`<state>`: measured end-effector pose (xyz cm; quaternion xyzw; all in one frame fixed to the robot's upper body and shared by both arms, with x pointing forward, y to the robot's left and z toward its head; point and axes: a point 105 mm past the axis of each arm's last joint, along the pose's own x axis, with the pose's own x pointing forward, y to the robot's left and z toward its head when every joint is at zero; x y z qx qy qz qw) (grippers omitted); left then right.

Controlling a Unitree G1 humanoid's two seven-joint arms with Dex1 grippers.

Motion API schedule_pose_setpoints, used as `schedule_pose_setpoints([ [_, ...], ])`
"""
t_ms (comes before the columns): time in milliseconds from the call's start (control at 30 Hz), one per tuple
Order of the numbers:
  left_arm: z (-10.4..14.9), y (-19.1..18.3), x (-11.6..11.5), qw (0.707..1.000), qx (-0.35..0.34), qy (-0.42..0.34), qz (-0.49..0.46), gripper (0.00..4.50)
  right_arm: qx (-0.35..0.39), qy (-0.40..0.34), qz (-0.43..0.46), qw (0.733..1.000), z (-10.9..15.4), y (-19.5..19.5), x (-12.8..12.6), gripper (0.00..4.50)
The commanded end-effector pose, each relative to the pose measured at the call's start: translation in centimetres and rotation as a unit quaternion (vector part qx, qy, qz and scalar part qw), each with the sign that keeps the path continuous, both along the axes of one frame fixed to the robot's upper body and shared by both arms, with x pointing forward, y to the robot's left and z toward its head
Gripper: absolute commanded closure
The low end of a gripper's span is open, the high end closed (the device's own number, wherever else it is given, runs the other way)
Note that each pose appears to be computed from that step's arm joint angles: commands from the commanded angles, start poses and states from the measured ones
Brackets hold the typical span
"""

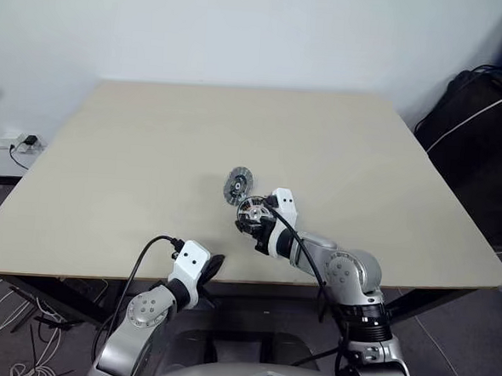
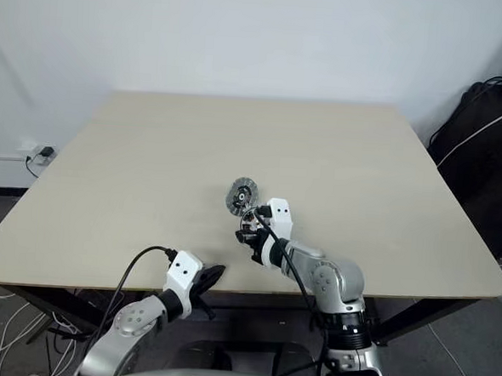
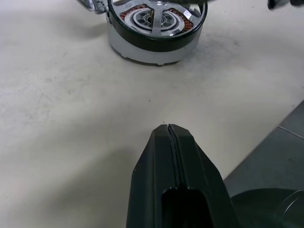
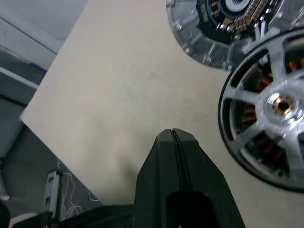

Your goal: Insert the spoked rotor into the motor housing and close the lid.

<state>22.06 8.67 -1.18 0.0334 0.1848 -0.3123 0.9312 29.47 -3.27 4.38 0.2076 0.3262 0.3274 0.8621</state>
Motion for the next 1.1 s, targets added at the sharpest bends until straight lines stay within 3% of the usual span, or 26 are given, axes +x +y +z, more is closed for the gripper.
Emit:
schedule_pose_setpoints([
  [33,1.4,-0.3,0.5,1.0,-0.011,-0.03,-0.002,4.5,-0.012,-0.027,-0.022,0.999,0.7,-0.4,1.4,4.48],
  [767,1.3,-0.2,0.8,0.999,-0.01,-0.033,-0.002,4.5,-0.039,-0.054,-0.063,0.996,0.8,-2.0,5.0,4.48],
  [1100,1.4,-0.1,0.7,0.999,-0.009,-0.032,-0.001,4.5,-0.033,-0.063,-0.056,0.996,1.1,-1.8,4.9,4.48],
])
